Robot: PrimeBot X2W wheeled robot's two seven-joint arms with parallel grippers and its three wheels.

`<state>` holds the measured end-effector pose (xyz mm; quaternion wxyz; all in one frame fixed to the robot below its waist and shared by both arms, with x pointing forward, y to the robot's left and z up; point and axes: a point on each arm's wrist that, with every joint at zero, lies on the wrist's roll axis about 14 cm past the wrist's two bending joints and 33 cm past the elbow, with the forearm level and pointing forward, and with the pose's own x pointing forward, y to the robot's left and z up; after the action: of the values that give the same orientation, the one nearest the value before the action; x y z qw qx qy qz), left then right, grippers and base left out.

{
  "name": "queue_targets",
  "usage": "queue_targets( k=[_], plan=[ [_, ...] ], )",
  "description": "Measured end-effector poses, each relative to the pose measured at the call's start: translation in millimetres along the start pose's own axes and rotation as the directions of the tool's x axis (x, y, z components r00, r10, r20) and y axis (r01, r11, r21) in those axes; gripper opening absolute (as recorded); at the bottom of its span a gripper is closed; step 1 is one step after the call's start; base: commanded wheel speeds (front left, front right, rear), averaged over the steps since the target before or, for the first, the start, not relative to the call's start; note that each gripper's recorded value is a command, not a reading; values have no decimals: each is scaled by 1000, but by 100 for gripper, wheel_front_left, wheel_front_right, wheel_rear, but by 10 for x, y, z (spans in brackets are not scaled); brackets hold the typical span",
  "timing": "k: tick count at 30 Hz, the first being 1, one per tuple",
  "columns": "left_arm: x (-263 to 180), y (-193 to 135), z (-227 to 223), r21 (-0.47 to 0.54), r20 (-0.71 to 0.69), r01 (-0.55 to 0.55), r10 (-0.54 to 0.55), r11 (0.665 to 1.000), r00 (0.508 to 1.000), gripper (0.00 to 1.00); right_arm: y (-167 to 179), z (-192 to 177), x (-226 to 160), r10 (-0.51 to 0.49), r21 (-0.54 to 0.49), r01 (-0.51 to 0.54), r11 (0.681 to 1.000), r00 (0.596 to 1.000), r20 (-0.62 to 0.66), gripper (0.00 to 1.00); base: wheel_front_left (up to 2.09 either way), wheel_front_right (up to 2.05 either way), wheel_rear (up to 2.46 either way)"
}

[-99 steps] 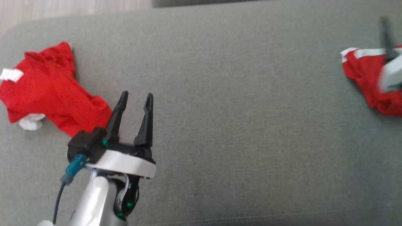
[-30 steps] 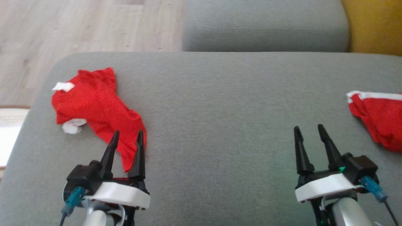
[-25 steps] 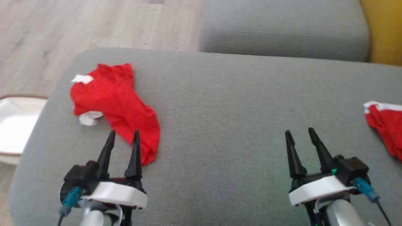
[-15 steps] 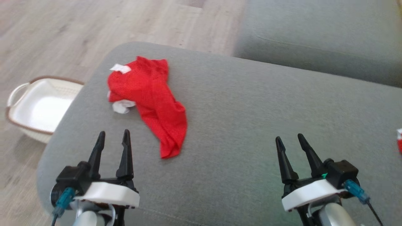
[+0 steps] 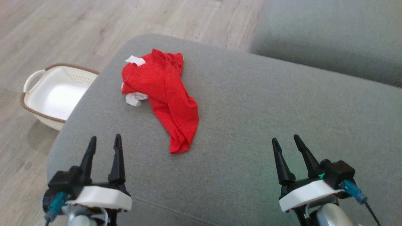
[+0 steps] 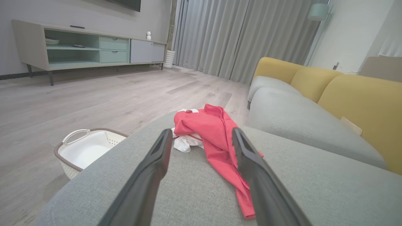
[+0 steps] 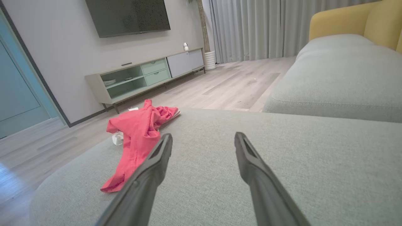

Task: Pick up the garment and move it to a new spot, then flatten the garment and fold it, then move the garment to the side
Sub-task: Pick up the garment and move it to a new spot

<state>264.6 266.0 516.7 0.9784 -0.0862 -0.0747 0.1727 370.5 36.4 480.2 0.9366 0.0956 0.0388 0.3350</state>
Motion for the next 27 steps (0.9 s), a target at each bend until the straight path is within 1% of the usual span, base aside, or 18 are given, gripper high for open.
queue_targets(
  k=[3, 6, 10, 15, 19, 22, 23, 27],
  plan=[
    [81, 16, -51, 25, -20, 5, -4, 1000, 1000, 100, -75, -73, 3, -17, 14, 17, 1000, 1000, -16, 100, 0, 0, 0],
    [271, -4, -51, 55, -23, 29, -28, 998, 999, 100, -189, -135, 10, -42, 12, 42, 999, 999, -29, 100, 0, 0, 0],
    [653, -52, -42, 113, -28, 82, -79, 990, 996, 100, -422, -98, 83, -92, 5, 92, 996, 996, -10, 100, 0, 0, 0],
    [1218, -182, -130, 179, -70, 172, -161, 969, 984, 100, -751, -65, 144, -163, -6, 163, 987, 987, 10, 100, 0, 0, 0],
    [1714, -324, -282, 245, -166, 251, -214, 936, 962, 100, -979, -157, 139, -212, -9, 212, 977, 977, -13, 100, 0, 0, 0],
    [2058, -422, -455, 270, -264, 285, -214, 920, 940, 100, -1122, -238, 127, -243, -8, 243, 970, 970, -30, 100, 0, 0, 0],
    [2240, -477, -589, 262, -324, 299, -208, 917, 923, 100, -1223, -280, 109, -266, -8, 266, 964, 963, -38, 100, 0, 0, 0],
    [2453, -536, -935, 279, -461, 337, -182, 899, 869, 100, -1400, -376, 51, -309, -3, 310, 951, 949, -57, 100, 0, 0, 0]
  ],
)
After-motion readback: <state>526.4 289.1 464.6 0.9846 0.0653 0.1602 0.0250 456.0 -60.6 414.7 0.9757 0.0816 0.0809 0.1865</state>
